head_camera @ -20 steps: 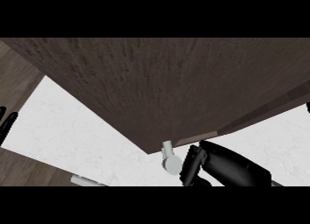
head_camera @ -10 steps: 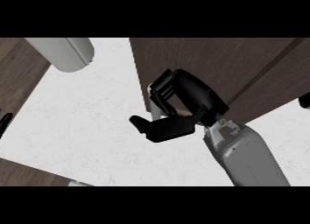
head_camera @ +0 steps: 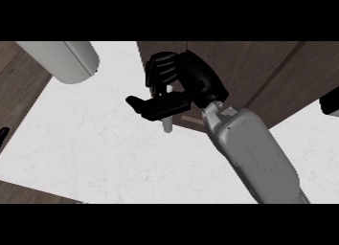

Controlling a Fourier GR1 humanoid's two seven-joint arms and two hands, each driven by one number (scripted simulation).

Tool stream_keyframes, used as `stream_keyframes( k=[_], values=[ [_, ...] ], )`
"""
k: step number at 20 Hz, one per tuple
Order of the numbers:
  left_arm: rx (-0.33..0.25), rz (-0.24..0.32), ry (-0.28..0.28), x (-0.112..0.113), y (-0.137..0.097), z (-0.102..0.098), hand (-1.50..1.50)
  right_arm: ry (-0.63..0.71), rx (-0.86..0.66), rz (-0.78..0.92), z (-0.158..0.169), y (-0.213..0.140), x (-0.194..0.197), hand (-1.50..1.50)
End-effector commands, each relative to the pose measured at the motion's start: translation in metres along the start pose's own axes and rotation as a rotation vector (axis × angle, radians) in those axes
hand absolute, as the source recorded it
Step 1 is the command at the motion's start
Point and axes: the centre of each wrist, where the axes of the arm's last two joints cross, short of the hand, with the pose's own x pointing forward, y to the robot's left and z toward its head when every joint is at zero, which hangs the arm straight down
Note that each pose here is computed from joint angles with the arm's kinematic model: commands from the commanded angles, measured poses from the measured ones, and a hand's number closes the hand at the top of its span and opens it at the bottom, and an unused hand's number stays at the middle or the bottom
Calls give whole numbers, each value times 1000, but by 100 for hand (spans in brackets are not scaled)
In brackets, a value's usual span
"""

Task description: Pick up the bottled water, place it into the cabinet and close the cabinet

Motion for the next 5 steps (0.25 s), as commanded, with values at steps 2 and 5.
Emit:
stream_keyframes(
  k=[2,5],
  values=[
    [9,-4,6,3,7,3,-150,-43,-184,-95,-29,-21,18,-150],
    [27,0,-16,0,6,8,-150,-27,-179,-99,-37,-13,20,-150]
  ],
)
